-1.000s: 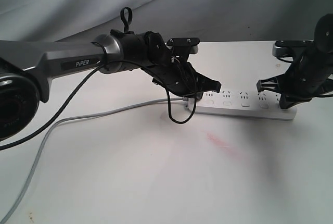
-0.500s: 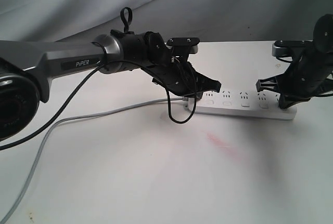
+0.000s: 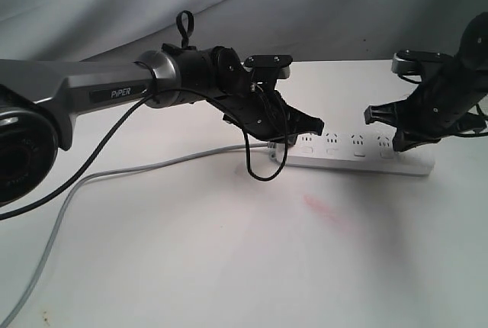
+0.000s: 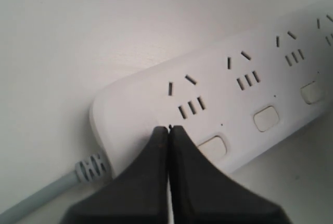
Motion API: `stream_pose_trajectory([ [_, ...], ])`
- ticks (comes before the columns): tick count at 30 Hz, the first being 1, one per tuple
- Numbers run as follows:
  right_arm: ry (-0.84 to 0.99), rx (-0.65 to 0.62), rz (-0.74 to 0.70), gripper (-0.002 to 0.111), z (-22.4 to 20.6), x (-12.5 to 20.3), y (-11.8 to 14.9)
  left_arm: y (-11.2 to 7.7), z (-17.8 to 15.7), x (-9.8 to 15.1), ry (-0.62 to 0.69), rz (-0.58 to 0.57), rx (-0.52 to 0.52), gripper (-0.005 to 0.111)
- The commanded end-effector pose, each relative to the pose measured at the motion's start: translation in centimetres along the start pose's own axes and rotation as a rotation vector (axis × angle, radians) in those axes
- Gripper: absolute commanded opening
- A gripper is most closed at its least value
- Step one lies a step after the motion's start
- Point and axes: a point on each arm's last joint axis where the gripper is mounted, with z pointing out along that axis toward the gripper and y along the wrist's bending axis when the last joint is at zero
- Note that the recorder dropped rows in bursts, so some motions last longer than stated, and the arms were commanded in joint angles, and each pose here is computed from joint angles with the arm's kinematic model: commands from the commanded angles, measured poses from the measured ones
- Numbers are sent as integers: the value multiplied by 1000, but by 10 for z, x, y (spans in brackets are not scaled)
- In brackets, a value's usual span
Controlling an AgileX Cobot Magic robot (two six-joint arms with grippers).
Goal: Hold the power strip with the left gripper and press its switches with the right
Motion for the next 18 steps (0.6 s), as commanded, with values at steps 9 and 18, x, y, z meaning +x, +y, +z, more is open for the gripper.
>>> stream_pose_trajectory([
  [9, -13, 33, -119, 0, -2, 1, 23, -2, 2, 1, 3, 2, -1, 0],
  [18, 1, 65, -128, 0, -2, 2, 20, -2, 2, 1, 3, 2, -1, 0],
])
